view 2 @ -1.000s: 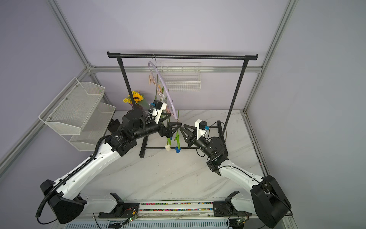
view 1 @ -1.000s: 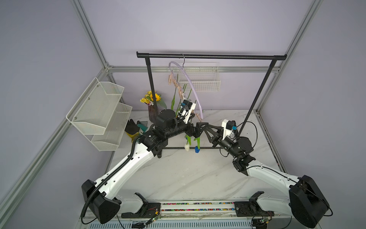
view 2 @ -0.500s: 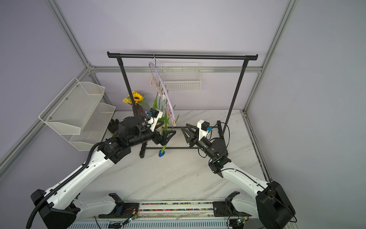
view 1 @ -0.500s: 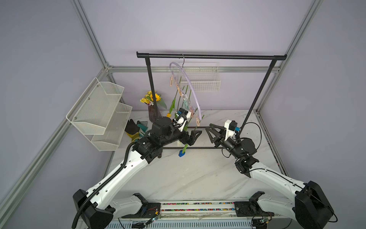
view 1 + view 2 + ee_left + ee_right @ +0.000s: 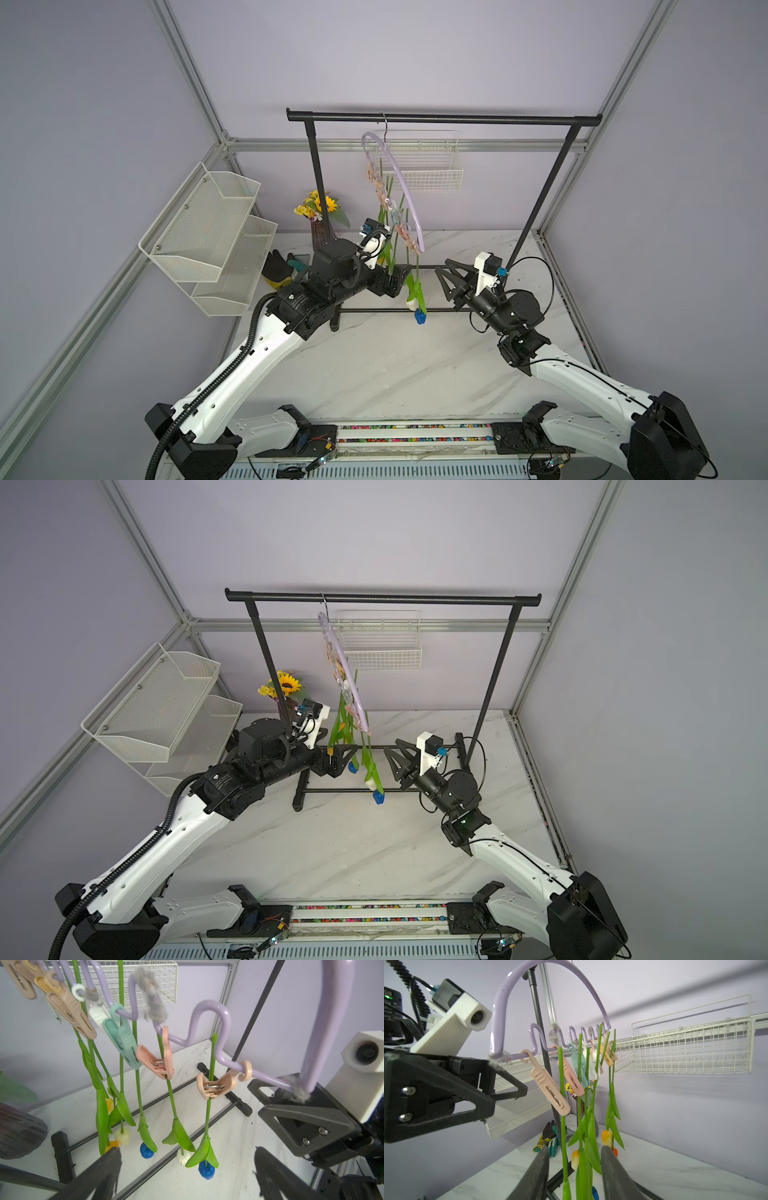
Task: Dry the flowers on a clothes hanger
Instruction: Clamp the flower onto the hanger, then reset both arms
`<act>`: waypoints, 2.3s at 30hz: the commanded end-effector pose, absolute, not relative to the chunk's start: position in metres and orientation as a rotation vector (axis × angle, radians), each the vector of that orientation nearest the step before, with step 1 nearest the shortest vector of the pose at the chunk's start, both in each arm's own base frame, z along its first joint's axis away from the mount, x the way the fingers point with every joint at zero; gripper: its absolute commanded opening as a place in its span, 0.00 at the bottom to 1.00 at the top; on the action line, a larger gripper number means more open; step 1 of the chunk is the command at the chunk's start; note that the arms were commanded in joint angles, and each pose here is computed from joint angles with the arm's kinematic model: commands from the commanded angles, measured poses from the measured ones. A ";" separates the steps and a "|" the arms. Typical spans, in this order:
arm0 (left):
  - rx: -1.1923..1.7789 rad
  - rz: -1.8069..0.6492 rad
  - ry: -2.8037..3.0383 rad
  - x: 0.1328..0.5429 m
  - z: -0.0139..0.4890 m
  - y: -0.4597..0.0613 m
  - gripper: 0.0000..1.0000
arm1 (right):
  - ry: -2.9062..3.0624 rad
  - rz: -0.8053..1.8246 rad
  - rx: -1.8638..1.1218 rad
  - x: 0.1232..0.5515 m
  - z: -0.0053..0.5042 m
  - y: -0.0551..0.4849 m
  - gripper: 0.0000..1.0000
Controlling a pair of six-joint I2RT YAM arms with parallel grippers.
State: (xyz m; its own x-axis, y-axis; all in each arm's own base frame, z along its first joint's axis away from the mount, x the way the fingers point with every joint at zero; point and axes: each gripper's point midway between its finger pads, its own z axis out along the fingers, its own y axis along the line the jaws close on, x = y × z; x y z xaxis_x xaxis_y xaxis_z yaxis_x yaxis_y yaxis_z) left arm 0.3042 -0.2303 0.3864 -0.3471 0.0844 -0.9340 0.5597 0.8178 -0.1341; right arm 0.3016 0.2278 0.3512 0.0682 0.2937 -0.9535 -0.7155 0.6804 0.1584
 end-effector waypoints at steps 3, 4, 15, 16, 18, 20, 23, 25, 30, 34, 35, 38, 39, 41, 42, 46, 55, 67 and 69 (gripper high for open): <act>0.313 -0.377 1.861 0.309 0.407 -0.190 1.00 | 1.331 0.698 -0.394 0.302 0.348 0.217 0.44; 0.290 -0.347 1.863 0.312 0.406 -0.185 1.00 | 1.336 0.679 -0.390 0.302 0.347 0.215 0.44; -0.047 -0.134 1.769 0.339 0.357 -0.129 1.00 | 1.467 0.408 -0.304 0.311 0.320 0.174 0.69; -0.082 -0.097 1.773 0.341 0.346 -0.121 1.00 | 1.489 0.360 -0.289 0.313 0.312 0.167 0.74; -0.140 -0.045 1.779 0.343 0.327 -0.107 1.00 | 1.522 0.265 -0.249 0.315 0.300 0.151 0.82; -0.176 -0.028 1.769 0.343 0.315 -0.098 1.00 | 1.548 0.170 -0.211 0.317 0.288 0.135 0.90; -0.213 -0.018 1.731 0.342 0.301 -0.085 1.00 | 1.580 0.036 -0.182 0.320 0.273 0.117 0.96; -0.238 0.005 1.706 0.340 0.291 -0.076 1.00 | 1.607 -0.043 -0.137 0.324 0.263 0.104 0.97; -0.315 0.093 1.659 0.336 0.258 -0.050 1.00 | 1.673 -0.124 0.031 0.334 0.238 0.069 0.97; -0.343 0.182 1.637 0.336 0.234 -0.028 1.00 | 1.721 -0.068 0.223 0.342 0.210 0.031 0.97; -0.347 0.205 1.629 0.335 0.231 -0.023 1.00 | 1.728 -0.058 0.251 0.343 0.205 0.026 0.97; -0.351 0.307 1.626 0.335 0.218 -0.008 1.00 | 1.738 -0.088 0.280 0.349 0.195 0.013 0.97; -0.359 0.338 1.626 0.335 0.215 -0.002 1.00 | 1.744 -0.113 0.286 0.353 0.190 0.008 0.97; -0.356 0.380 1.632 0.337 0.205 0.007 1.00 | 1.765 -0.182 0.313 0.361 0.176 -0.007 0.97; -0.365 0.402 1.626 0.338 0.202 0.013 1.00 | 1.781 -0.217 0.345 0.364 0.168 -0.017 0.97; -0.385 0.440 1.632 0.344 0.193 0.029 1.00 | 1.791 -0.282 0.425 0.375 0.140 -0.046 0.97; -0.371 0.346 1.687 0.354 0.154 0.056 1.00 | 1.854 -0.225 0.354 0.403 0.104 -0.053 0.97; -0.334 0.295 1.662 0.364 0.139 0.064 1.00 | 1.744 0.075 0.122 0.398 0.108 -0.011 0.97; -0.317 0.280 1.668 0.364 0.137 0.061 1.00 | 1.751 0.072 0.119 0.399 0.107 -0.011 0.97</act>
State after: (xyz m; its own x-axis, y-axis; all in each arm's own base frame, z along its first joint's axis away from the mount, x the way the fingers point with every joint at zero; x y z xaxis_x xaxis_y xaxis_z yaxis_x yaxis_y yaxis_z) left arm 0.3586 0.0666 0.1163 -0.2029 -0.0501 -0.9779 -0.4070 0.9126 0.0377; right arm 0.3934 -0.0212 0.0851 -0.2671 0.1391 -0.9536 0.1143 0.9871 0.1120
